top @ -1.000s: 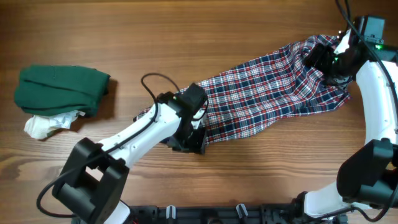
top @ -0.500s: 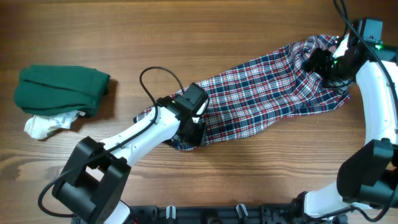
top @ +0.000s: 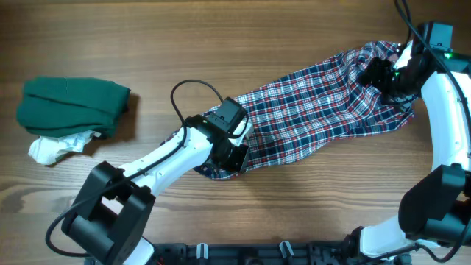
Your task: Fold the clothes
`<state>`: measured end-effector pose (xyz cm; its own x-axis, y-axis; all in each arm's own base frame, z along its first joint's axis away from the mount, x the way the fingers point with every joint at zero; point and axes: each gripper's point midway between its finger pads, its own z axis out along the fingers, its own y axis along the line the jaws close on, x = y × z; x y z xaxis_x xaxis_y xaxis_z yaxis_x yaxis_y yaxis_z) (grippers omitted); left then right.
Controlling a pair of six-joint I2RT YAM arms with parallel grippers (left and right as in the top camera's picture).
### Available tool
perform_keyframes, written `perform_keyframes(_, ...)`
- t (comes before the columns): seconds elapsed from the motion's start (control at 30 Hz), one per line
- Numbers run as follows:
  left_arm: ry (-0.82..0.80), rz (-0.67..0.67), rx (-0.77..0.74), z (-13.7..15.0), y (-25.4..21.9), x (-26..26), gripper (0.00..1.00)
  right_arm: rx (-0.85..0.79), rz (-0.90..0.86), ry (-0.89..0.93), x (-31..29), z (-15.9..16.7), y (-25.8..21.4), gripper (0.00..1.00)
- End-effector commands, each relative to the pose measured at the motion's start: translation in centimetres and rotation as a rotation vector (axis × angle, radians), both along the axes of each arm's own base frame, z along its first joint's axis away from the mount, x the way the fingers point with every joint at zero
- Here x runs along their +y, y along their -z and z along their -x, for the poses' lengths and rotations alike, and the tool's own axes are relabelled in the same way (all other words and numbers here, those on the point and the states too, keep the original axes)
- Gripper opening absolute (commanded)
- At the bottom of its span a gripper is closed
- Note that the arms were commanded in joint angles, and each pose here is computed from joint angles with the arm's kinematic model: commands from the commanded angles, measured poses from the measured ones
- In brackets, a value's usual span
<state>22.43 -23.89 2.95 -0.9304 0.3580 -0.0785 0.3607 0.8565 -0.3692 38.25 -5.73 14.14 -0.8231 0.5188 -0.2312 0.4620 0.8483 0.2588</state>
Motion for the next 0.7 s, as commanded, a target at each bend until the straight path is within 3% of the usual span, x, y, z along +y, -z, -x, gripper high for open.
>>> perform_keyframes(0.0, 0.004, 0.028, 0.005, 0.0, -2.0, 0.3, 0.04, -0.027, 0.006, -0.016, 0.0, -0.1, -0.9, 0.87)
perform_keyframes(0.1, -0.063, 0.042, -0.055, -2.2, -8.1, 1.7, 0.04, -0.022, 0.005, -0.017, 0.0, 0.0, -0.9, 0.86)
perform_keyframes(0.23, -0.207, 0.074, -0.291, -5.5, -20.0, 6.0, 0.04, -0.04, 0.03, -0.064, 0.0, 0.3, -1.6, 0.83)
perform_keyframes(0.33, -0.309, 0.099, -0.49, -6.3, -26.6, 9.4, 0.04, -0.088, 0.044, -0.066, 0.1, 0.6, -3.5, 0.83)
perform_keyframes(0.47, -0.368, 0.084, -0.535, -6.5, -27.7, 11.7, 0.04, -0.093, 0.038, -0.053, 0.5, 2.3, -5.2, 0.84)
perform_keyframes(0.67, -0.354, 0.05, -0.5, -7.4, -26.2, 11.5, 0.04, 0.083, -0.045, -0.124, 2.9, 5.9, -2.1, 0.96)
